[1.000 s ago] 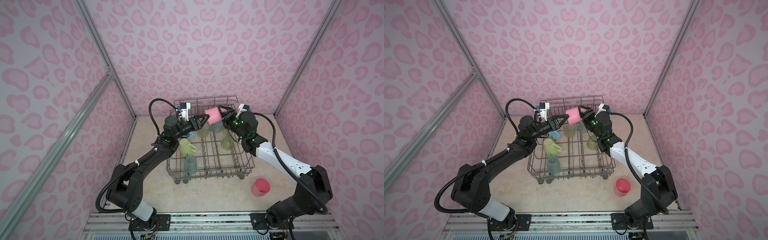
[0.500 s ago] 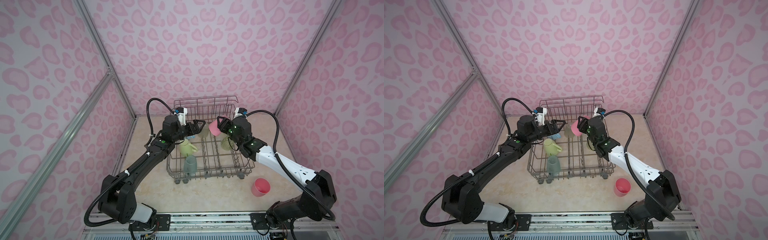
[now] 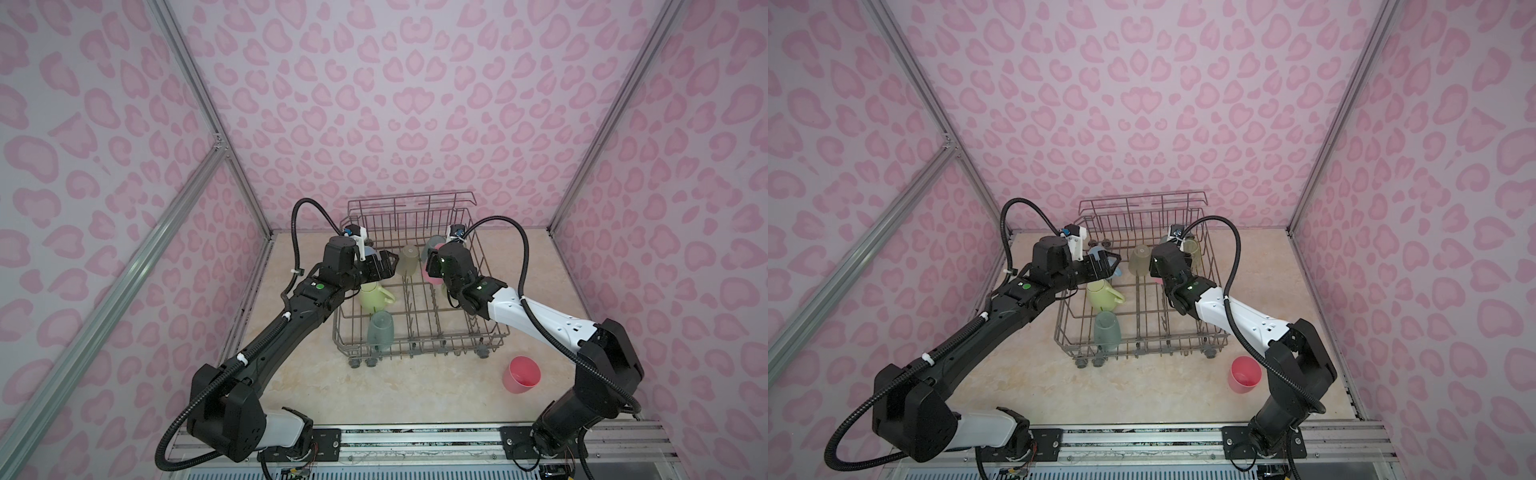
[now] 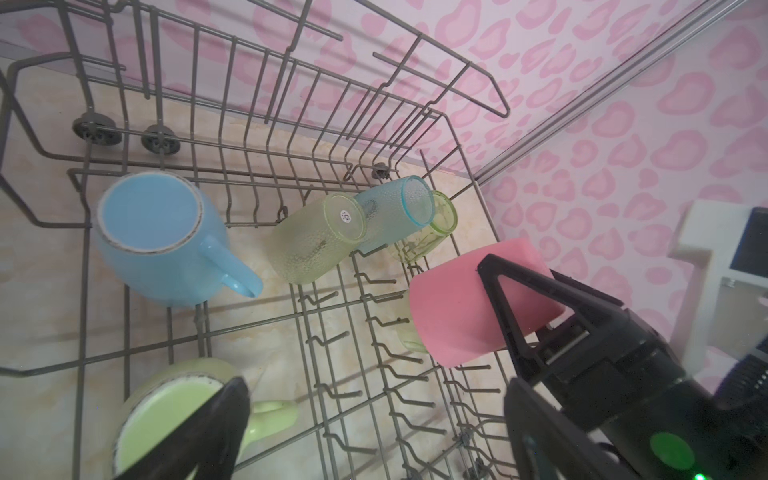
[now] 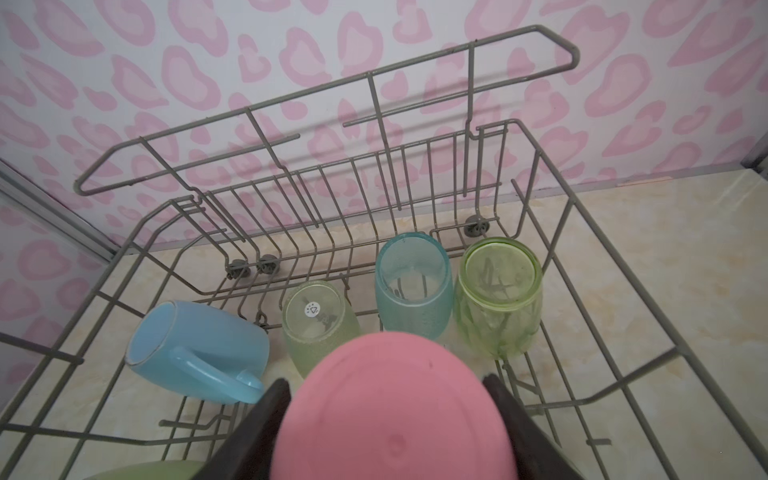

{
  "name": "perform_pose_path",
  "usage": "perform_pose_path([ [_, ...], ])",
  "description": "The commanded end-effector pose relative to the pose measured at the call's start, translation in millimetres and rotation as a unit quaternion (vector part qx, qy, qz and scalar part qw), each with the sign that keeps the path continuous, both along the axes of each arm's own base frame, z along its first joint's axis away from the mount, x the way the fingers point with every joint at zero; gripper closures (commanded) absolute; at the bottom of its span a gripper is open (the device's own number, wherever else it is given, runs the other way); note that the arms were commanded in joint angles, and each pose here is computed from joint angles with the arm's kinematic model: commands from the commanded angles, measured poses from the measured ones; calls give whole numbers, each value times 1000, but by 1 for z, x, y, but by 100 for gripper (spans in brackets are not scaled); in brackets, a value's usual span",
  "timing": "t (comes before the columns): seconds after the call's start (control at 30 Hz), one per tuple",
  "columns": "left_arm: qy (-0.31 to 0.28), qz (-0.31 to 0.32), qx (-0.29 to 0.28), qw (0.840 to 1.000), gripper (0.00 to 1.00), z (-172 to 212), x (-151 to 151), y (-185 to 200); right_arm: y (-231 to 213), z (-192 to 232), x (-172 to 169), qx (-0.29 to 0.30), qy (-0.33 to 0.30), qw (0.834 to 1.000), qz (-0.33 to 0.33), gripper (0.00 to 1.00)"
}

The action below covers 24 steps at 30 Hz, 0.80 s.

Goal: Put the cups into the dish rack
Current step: 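Lower the pink cup into the rack with the right while the left withdraws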

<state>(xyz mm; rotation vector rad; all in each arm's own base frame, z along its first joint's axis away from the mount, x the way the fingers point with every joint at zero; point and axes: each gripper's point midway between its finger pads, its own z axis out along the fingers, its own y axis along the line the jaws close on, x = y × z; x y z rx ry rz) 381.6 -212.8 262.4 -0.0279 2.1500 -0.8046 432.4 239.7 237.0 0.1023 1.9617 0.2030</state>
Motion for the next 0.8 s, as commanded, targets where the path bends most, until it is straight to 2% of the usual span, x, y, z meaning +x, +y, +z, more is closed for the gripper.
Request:
perform_pose_path([
  [0.0, -5, 15, 28, 999, 3, 1, -3, 11, -1, -6, 5, -32, -10, 999, -15, 45],
  [0.77, -15, 11, 41, 999, 3, 1, -11, 17, 23, -89, 9, -113, 2, 993, -35, 40],
])
